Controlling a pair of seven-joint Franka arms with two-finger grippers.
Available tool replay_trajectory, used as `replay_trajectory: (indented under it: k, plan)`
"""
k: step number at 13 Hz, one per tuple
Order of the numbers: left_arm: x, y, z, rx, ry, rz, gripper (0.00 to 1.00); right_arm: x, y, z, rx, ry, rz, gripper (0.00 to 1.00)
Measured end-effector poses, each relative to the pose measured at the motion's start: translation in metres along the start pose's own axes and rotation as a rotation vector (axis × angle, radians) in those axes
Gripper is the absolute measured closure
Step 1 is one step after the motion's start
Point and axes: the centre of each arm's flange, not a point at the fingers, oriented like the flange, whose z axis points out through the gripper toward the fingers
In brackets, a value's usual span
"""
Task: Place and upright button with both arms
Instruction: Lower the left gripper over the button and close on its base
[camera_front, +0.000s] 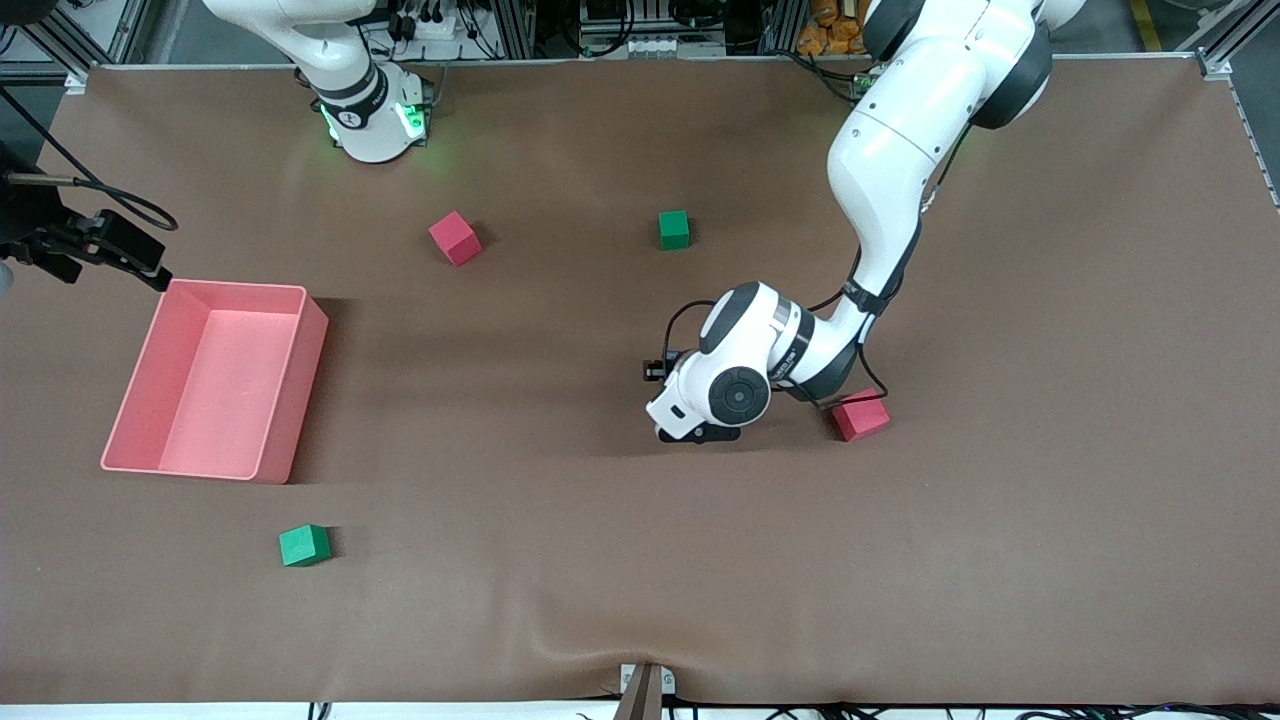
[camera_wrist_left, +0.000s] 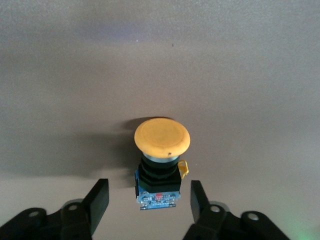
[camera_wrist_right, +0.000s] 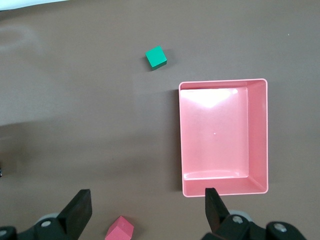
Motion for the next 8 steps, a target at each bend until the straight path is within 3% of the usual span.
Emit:
replay_trajectory:
  k: [7,8]
  plan:
    - [0.0017,0.0008,0.0065,-0.003,0.002,0.0,0.4,-0.0032,0.0008,0.0025,-0.003,-0.03,-0.063,0.0]
    - [0.0016,0.0014,0.0059,-0.005,0.003,0.0,0.49,-0.0032,0.0008,0.0025,-0.003,-0.03,-0.064,0.0]
